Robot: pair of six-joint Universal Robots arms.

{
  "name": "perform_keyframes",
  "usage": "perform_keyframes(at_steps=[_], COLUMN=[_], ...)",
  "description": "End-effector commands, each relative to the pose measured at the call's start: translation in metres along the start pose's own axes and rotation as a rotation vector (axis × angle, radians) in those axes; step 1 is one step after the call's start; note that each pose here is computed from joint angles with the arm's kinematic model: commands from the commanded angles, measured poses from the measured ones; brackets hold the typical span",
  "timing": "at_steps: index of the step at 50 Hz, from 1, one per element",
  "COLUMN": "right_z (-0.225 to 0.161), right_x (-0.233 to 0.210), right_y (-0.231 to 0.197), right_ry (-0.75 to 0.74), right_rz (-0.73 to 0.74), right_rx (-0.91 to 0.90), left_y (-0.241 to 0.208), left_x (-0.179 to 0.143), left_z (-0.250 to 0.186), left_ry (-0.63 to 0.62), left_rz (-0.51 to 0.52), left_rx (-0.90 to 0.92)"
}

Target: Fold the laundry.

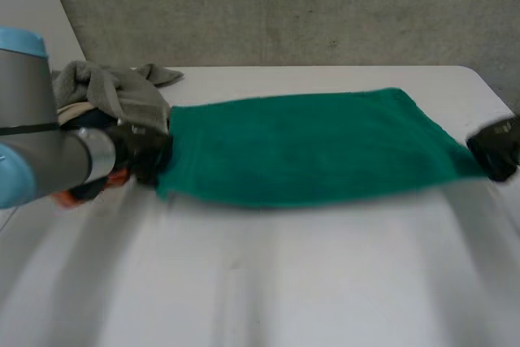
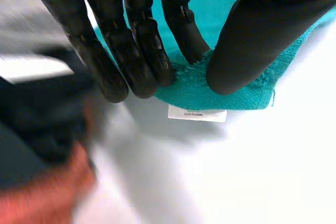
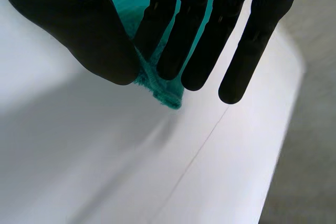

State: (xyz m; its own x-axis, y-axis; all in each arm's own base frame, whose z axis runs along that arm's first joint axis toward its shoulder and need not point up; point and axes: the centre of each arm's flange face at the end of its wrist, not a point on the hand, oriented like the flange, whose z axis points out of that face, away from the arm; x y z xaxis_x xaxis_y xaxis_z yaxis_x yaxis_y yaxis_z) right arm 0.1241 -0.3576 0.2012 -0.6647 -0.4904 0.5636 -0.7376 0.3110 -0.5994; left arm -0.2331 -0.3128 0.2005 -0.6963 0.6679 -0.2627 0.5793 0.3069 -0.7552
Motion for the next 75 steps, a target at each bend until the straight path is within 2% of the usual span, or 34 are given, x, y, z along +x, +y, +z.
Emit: perform_keyframes(at_steps=[1,5,11,23,27,37,42,45,51,61,65,75], right_z=[-0.032,-0.028,-0.014,0.048,0.071,0.117,0.147,0.16,0.159,0.132,0.122,0.115], right_x=[-0.007,-0.012,-0.018,0.007,0.018,0.014,-0.008,-0.019,-0.008,-0.007,-0.014,-0.027], right_y=[0.028,0.021,0.008,-0.027,-0.043,-0.066,-0.062,-0.06,-0.058,-0.057,-0.053,-0.042], right_ry=[-0.117,-0.094,-0.062,0.175,0.273,0.411,0.403,0.43,0.493,0.402,0.352,0.291], right_rz=[-0.166,-0.134,-0.082,0.058,0.098,0.086,0.07,0.068,0.15,0.282,0.293,0.317], right_rx=[-0.151,-0.106,-0.019,0.213,0.325,0.485,0.485,0.466,0.434,0.43,0.423,0.393], left_y=[0.038,0.033,0.012,-0.029,-0.035,-0.056,-0.056,-0.055,-0.058,-0.066,-0.064,-0.033], left_x=[0.018,0.025,0.017,-0.003,-0.013,-0.006,0.006,0.005,-0.007,0.003,0.015,0.039], left_z=[-0.031,-0.027,-0.015,0.025,0.044,0.071,0.087,0.092,0.08,0.065,0.063,0.092], left_ry=[0.093,0.085,0.015,-0.115,-0.208,-0.291,-0.292,-0.336,-0.455,-0.374,-0.32,-0.239], left_rz=[0.216,0.221,0.147,0.013,-0.032,-0.047,-0.032,-0.032,-0.062,-0.036,0.003,0.2], left_rx=[-0.195,-0.164,-0.087,0.043,0.048,0.153,0.17,0.165,0.138,0.199,0.214,0.183])
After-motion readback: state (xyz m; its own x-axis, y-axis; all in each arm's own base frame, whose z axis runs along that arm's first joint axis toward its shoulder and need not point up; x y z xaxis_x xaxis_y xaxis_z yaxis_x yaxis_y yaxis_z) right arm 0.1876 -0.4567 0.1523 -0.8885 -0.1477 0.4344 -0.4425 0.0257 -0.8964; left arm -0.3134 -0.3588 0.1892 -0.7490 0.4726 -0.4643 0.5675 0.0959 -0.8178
